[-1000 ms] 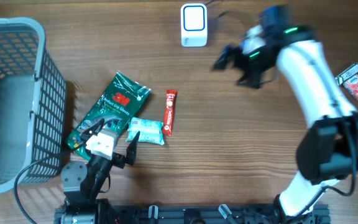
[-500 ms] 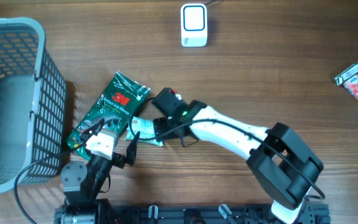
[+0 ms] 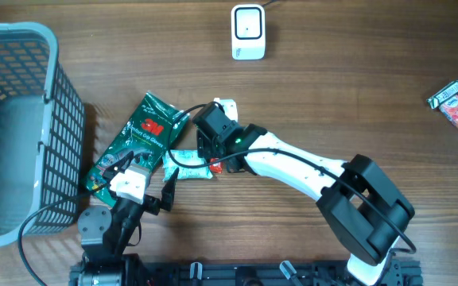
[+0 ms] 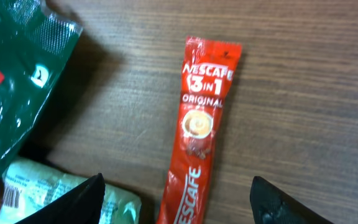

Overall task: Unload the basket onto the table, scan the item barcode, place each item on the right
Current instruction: 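Move the right gripper to the red Nescafe sachet and grasp it, then lift the Nescafe sachet and reorient it in the right gripper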

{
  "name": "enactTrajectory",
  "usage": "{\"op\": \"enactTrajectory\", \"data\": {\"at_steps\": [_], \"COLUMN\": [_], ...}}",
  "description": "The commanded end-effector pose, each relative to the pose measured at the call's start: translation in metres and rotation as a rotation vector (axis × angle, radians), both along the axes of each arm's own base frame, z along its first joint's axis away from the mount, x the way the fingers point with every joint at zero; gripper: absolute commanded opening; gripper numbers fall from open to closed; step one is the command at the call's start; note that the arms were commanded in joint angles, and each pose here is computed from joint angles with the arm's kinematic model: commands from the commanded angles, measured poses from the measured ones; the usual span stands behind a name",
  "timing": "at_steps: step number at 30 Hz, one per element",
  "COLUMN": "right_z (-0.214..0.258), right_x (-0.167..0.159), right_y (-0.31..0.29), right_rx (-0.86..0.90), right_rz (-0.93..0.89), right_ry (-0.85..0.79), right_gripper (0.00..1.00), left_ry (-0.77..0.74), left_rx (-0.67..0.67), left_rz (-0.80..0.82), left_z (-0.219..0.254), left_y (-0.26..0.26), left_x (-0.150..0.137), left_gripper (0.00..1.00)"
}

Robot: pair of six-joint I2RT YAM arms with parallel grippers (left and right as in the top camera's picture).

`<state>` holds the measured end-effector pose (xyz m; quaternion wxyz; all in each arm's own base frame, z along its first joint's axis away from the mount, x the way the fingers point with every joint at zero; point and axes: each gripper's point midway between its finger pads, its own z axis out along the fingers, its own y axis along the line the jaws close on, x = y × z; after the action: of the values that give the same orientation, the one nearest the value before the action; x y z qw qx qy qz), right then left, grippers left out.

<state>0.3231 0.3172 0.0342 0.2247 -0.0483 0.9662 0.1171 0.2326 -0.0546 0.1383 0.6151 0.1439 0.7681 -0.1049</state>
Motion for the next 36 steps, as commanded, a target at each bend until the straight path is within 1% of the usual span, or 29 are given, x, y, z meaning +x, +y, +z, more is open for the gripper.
{"op": "enactTrajectory", "data": {"at_steps": [1,3,4,5,7,8,9,10,11,14,17,19,20,21,23,24,26,28,29,30,34,36], "right_z": [-0.026,-0.047,-0.053,-0.055,-0.054,-0.053,-0.053,-0.052,-0.051,-0.047,-0.036,-0.02,-0.01,0.001,0.036,0.044,0.062,0.077,0.087,0.094,0.126,0.135], "right_x": [0.01,0.004,0.002,0.001,0.0,-0.002,-0.004,-0.006,-0.008,-0.006,-0.003,-0.002,-0.003,-0.006,-0.018,-0.024,-0.037,-0.051,-0.061,-0.066,-0.078,-0.08], "right_y": [-0.008,-0.012,-0.013,-0.014,-0.017,-0.02,-0.025,-0.03,-0.041,-0.069,-0.093,-0.092,-0.085,-0.077,-0.058,-0.056,-0.059,-0.066,-0.069,-0.07,-0.063,-0.061], "right_rx": [-0.077,-0.112,-0.121,-0.127,-0.141,-0.153,-0.167,-0.183,-0.216,-0.266,-0.263,-0.151,-0.057,0.039,0.327,0.398,0.545,0.643,0.69,0.722,0.876,0.92], "right_rz": [-0.048,-0.044,-0.043,-0.044,-0.049,-0.062,-0.075,-0.092,-0.118,-0.159,-0.208,-0.158,-0.112,-0.065,0.09,0.098,0.084,0.006,-0.07,-0.104,-0.121,-0.122], "right_ry": [-0.015,0.028,0.04,0.045,0.059,0.075,0.093,0.114,0.146,0.195,0.244,0.307,0.35,0.39,0.509,0.561,0.696,0.851,0.968,1.033,1.19,1.226], "right_gripper": [0.68,0.61,0.61,0.57,0.46,0.36,0.22,0.11,0.04,0.04,0.04,0.05,0.04,0.04,0.04,0.04,0.04,0.04,0.05,0.04,0.04,0.04], "left_ry": [0.001,0.001,0.001,0.001,0.001,0.001,0.001,0.001,0.001,0.001,0.001,0.001,0.001,0.001,0.001,0.001,0.001,0.001,0.001,0.001,0.001,0.001], "left_rx": [-0.011,-0.011,-0.011,-0.011,-0.011,-0.011,-0.011,-0.011,-0.011,-0.011,-0.011,-0.011,-0.011,-0.011,-0.011,-0.011,-0.011,-0.011,-0.011,-0.011,-0.011,-0.011], "left_rz": [-0.008,-0.008,-0.008,-0.008,-0.008,-0.008,-0.008,-0.008,-0.008,-0.008,-0.008,-0.008,-0.008,-0.008,-0.008,-0.008,-0.008,-0.008,-0.008,-0.008,-0.008,-0.008], "left_z": [-0.001,-0.001,-0.001,-0.001,-0.001,-0.001,-0.001,-0.001,-0.001,-0.001,-0.001,-0.001,-0.001,-0.001,-0.001,-0.001,-0.001,-0.001,-0.001,-0.001,-0.001,-0.001], "left_y": [-0.002,-0.002,-0.002,-0.002,-0.002,-0.002,-0.002,-0.002,-0.002,-0.002,-0.002,-0.002,-0.002,-0.002,-0.002,-0.002,-0.002,-0.002,-0.002,-0.002,-0.002,-0.002], "left_x": [-0.001,-0.001,-0.001,-0.001,-0.001,-0.001,-0.001,-0.001,-0.001,-0.001,-0.001,-0.001,-0.001,-0.001,-0.001,-0.001,-0.001,-0.001,-0.001,-0.001,-0.001,-0.001], "left_gripper": [1.0,1.0,1.0,1.0,1.0,1.0,1.0,1.0,1.0,1.0,1.0,1.0,1.0,1.0,1.0,1.0,1.0,1.0,1.0,1.0,1.0,1.0]}}
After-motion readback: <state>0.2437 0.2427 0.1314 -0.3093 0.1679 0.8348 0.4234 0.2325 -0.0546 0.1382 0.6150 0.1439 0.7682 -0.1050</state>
